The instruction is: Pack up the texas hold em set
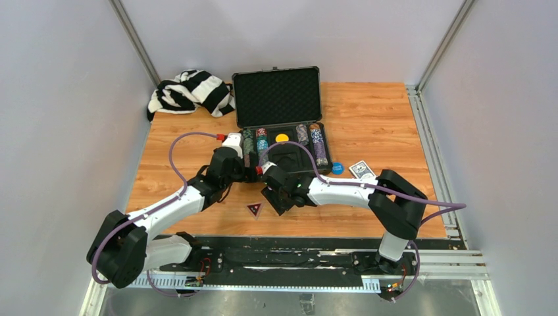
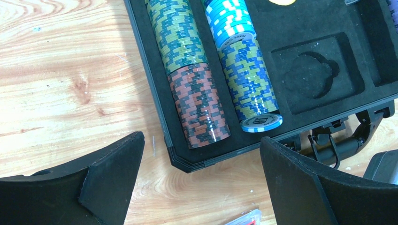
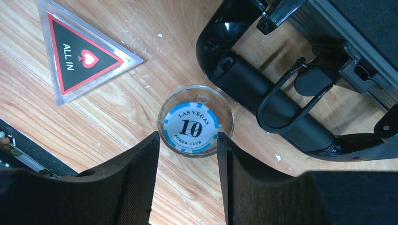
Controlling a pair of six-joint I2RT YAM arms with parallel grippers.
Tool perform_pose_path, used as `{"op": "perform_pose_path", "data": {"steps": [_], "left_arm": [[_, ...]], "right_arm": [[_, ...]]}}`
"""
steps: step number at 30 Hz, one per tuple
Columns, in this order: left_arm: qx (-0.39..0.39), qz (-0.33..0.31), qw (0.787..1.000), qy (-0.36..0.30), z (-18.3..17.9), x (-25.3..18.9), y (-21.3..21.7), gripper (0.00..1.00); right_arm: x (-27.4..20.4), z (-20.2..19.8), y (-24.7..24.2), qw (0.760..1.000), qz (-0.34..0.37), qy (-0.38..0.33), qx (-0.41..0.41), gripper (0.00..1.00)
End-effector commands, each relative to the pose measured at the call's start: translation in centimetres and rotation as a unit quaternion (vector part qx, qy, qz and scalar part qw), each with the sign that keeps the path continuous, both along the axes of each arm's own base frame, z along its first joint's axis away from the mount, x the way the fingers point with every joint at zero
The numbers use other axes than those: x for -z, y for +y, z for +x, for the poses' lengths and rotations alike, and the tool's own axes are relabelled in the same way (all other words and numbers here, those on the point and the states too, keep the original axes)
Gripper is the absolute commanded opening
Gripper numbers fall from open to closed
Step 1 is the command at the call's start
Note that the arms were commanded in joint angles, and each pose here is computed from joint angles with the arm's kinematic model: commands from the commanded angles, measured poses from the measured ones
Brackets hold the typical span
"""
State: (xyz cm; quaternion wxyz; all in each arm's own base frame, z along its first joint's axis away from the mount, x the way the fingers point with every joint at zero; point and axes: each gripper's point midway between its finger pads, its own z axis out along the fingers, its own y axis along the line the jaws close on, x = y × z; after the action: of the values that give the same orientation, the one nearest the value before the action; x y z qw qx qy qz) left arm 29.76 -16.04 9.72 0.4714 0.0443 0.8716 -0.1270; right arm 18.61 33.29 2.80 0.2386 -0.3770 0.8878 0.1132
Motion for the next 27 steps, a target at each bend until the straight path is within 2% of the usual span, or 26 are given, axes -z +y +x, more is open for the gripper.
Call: {"op": "perform_pose_path", "data": {"steps": [1,5,8,18,27], "left_arm": [[0.009,-0.019,1.0,-0.016,0.4,-1.3,-0.9,0.98],[0.009,-0.019,1.0,-0.016,0.5,-1.3,-0.9,0.98],[0.009,-0.019,1.0,-0.016,0.5,-1.2,-0.9,0.98],[0.01,-0.019,1.0,-0.016,0.5,-1.3,-0.9,0.98],[0.01,-0.019,1.0,-0.015,0.5,-1.3,-0.9,0.98]], "right_arm": [[1.4,-1.9,-0.4,1.0,-0.01,0.024,-0.013,0.48],[1.6,-2.0,-0.5,1.0,-0.01,0.026,-0.011,0.54],[1.5,-2.1,-0.6,1.0,-0.009,0.026,-0.013,0.54],[1.1,-2.1,-1.1,1.0,-0.014,0.022,-0.01,0.46],[0.7,-2.0,-1.6,1.0,-0.014,0.016,-0.005,0.45]]}}
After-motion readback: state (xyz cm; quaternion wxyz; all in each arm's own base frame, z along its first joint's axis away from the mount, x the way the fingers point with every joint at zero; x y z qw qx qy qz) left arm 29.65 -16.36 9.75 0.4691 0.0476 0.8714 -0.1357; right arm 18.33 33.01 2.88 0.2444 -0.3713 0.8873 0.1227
